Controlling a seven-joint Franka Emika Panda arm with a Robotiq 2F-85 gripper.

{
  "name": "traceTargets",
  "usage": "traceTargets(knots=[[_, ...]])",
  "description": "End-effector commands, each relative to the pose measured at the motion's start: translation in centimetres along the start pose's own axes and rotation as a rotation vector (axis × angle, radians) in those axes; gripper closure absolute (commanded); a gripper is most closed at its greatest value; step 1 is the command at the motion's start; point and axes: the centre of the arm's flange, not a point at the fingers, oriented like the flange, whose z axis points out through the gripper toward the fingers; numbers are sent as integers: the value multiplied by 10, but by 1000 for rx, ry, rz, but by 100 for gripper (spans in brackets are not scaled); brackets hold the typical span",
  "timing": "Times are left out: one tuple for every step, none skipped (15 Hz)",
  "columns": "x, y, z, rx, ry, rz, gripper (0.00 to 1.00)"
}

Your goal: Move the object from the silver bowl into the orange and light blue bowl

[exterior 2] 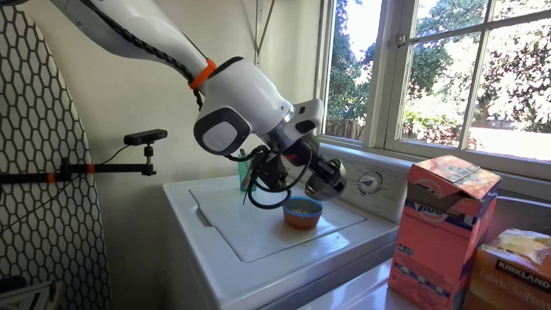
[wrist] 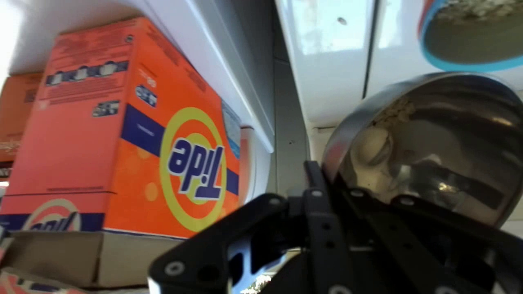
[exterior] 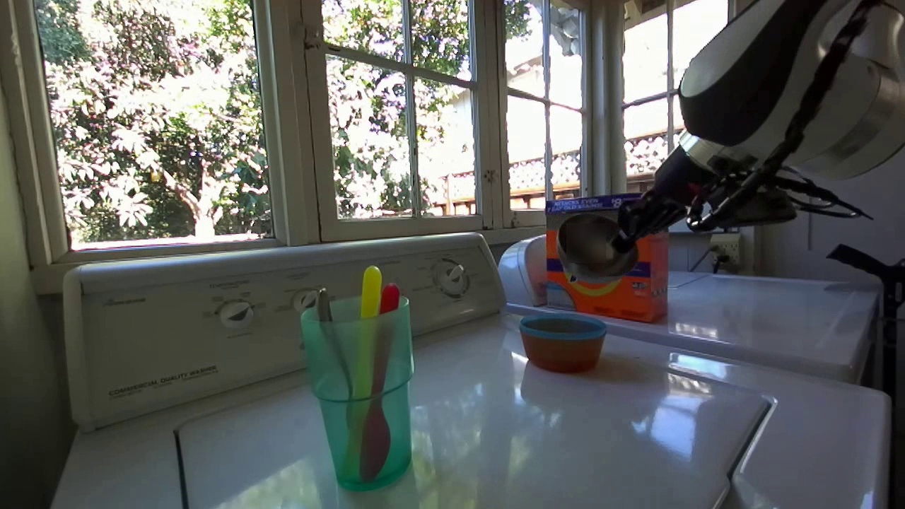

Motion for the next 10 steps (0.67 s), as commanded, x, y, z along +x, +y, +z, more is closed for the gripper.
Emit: traceTargets(knots=[[-3, -13, -5, -57, -20, -42, 99], [-9, -16, -4, -54, -18, -57, 99], [-13, -22, -5, -44, -5, -71, 99], [-14, -29, -8, -40, 20, -83, 99], [-11, -39, -12, -35, 49, -116, 99], [-9, -49, -16, -29, 90, -144, 99], [-10, -56, -20, -34, 127, -166, 99], [-10, -62, -21, -41, 149, -188, 99], [-12, -66, -21, -52, 172, -206, 99], [-14, -70, -22, -57, 193, -218, 99]])
